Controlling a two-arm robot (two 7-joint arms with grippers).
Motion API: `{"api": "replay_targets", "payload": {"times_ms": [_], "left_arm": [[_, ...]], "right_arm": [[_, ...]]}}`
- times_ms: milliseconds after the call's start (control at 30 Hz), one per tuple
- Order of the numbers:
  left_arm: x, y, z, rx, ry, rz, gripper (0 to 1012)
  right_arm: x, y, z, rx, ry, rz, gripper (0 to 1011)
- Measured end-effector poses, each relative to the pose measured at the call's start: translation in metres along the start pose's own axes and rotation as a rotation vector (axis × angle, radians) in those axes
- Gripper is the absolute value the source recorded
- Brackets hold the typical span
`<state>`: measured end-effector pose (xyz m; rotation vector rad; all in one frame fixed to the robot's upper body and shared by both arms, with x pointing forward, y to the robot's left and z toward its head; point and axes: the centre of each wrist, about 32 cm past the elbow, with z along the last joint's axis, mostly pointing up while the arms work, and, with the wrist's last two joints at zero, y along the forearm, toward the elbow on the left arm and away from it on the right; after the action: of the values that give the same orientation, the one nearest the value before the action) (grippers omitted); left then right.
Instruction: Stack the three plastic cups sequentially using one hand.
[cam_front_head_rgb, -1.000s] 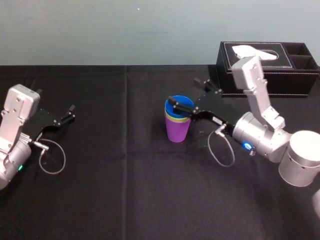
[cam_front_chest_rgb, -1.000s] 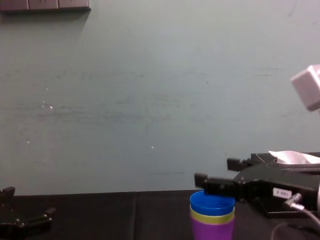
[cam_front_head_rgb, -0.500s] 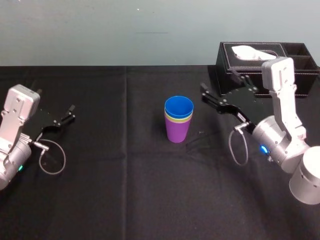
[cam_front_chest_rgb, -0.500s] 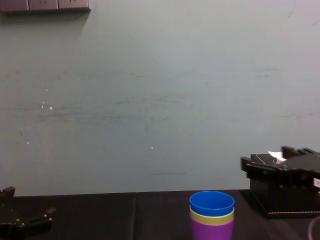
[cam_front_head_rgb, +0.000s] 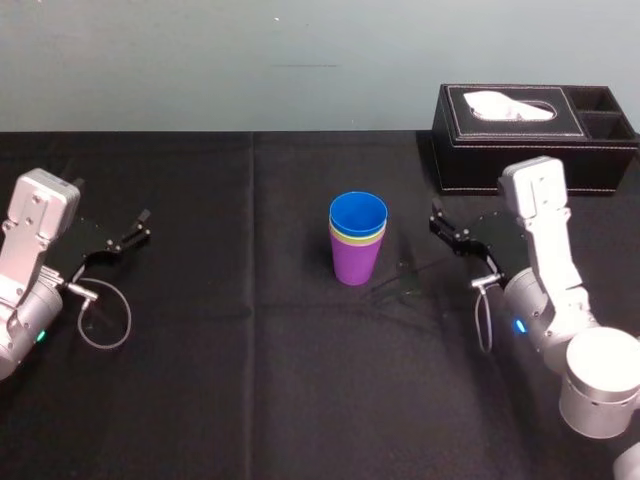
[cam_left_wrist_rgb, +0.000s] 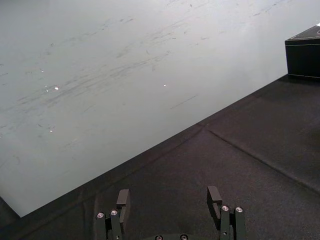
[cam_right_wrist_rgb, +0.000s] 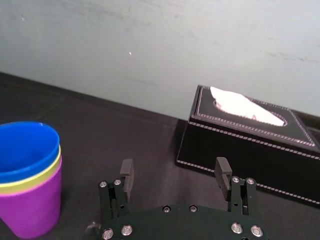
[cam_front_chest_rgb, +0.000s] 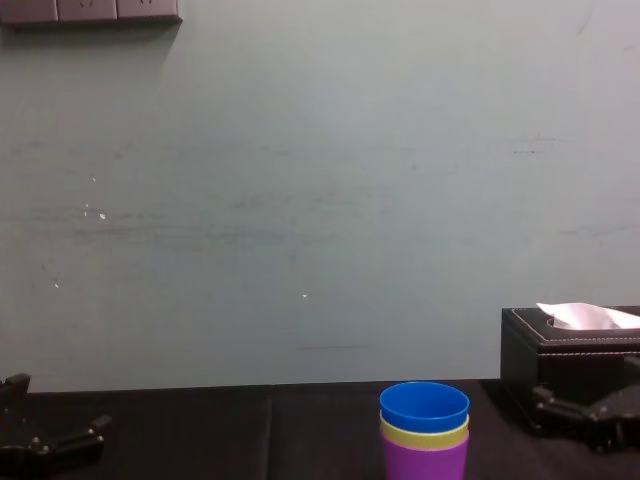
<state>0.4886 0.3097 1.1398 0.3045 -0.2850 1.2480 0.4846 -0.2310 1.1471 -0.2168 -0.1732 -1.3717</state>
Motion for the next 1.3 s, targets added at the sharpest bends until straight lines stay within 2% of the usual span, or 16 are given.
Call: {"api": "replay_targets", "payload": {"times_ms": [200, 333, 1300], "left_arm": [[0.0, 0.0, 0.0, 0.0, 0.0, 0.0, 1011], [0.0, 0.0, 0.0, 0.0, 0.0, 0.0, 1011], [0.0, 0.0, 0.0, 0.0, 0.0, 0.0, 1011]], "right_arm": [[-0.0054, 0.0044, -0.0072, -0.024, -0.01, 0.011, 1003], [-0.0054, 0.0058, -0.0085, -0.025, -0.01, 0.029, 1003], [-0.0051, 0.0051, -0.0073, -0.022, -0.01, 0.025, 1003]]}}
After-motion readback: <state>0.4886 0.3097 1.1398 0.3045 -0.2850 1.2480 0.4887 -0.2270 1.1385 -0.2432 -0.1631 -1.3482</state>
